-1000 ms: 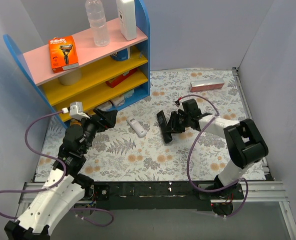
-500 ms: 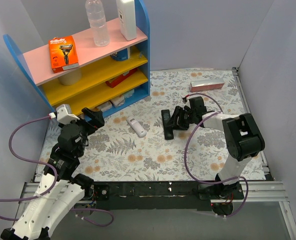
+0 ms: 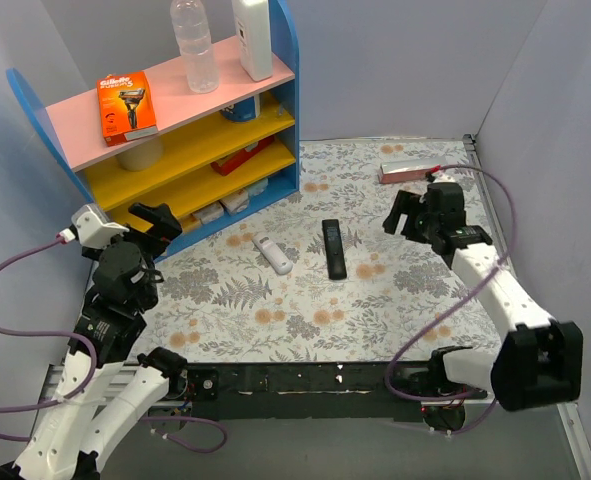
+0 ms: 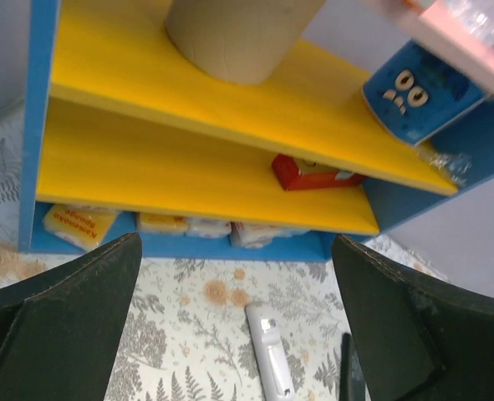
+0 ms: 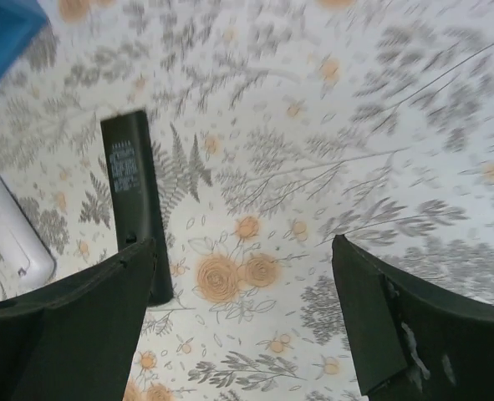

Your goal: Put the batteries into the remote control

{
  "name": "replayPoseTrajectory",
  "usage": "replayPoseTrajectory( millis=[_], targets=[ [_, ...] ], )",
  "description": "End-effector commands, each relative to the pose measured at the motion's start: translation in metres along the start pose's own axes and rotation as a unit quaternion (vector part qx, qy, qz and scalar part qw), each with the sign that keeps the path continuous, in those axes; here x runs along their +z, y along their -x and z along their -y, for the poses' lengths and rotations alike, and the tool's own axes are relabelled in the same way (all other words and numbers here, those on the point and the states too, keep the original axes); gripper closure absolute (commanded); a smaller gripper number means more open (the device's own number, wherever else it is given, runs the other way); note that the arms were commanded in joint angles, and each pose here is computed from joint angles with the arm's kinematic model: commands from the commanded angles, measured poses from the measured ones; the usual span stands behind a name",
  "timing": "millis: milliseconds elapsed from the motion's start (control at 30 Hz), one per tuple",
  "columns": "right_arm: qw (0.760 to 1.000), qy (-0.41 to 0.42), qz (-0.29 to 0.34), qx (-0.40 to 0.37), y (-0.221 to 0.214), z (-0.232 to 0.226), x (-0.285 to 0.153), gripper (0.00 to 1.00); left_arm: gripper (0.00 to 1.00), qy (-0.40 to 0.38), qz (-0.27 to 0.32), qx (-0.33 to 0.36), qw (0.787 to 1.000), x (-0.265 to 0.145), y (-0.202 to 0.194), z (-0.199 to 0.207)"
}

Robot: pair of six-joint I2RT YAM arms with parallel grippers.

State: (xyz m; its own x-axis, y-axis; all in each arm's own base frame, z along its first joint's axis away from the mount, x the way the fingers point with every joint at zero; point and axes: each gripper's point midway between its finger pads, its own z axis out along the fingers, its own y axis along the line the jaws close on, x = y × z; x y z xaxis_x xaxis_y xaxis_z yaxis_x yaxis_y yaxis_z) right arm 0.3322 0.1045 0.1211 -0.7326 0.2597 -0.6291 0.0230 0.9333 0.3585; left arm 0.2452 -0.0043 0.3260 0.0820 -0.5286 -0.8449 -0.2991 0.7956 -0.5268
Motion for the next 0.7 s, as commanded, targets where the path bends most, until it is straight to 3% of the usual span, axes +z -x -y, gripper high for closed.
replayPoseTrajectory(
  millis=[0,167,400,533,667],
  targets=[
    [0.975,-0.114,0.186,-0.051,0.089,0.024,-0.087,0.06,0.02,0.003,0.074,-0.009,0.997,-0.007,0.055,0.008],
    [0.928,-0.165,0.325,-0.073,0.137,0.031,-0.173,0.05,0.02,-0.02,0.121,0.011,0.992,-0.019,0.097,0.02],
    [0.865,-0.144,0.47,-0.103,0.154,0.021,-0.267,0.04,0.02,-0.046,0.164,0.017,0.985,-0.026,0.126,0.033],
    [0.848,-0.134,0.503,-0.1,0.152,0.019,-0.29,0.03,0.02,-0.049,0.171,0.011,0.984,-0.024,0.128,0.037],
    [0.848,-0.137,0.503,-0.098,0.147,0.022,-0.292,0.03,0.02,-0.06,0.178,0.001,0.982,-0.023,0.13,0.042]
  ],
)
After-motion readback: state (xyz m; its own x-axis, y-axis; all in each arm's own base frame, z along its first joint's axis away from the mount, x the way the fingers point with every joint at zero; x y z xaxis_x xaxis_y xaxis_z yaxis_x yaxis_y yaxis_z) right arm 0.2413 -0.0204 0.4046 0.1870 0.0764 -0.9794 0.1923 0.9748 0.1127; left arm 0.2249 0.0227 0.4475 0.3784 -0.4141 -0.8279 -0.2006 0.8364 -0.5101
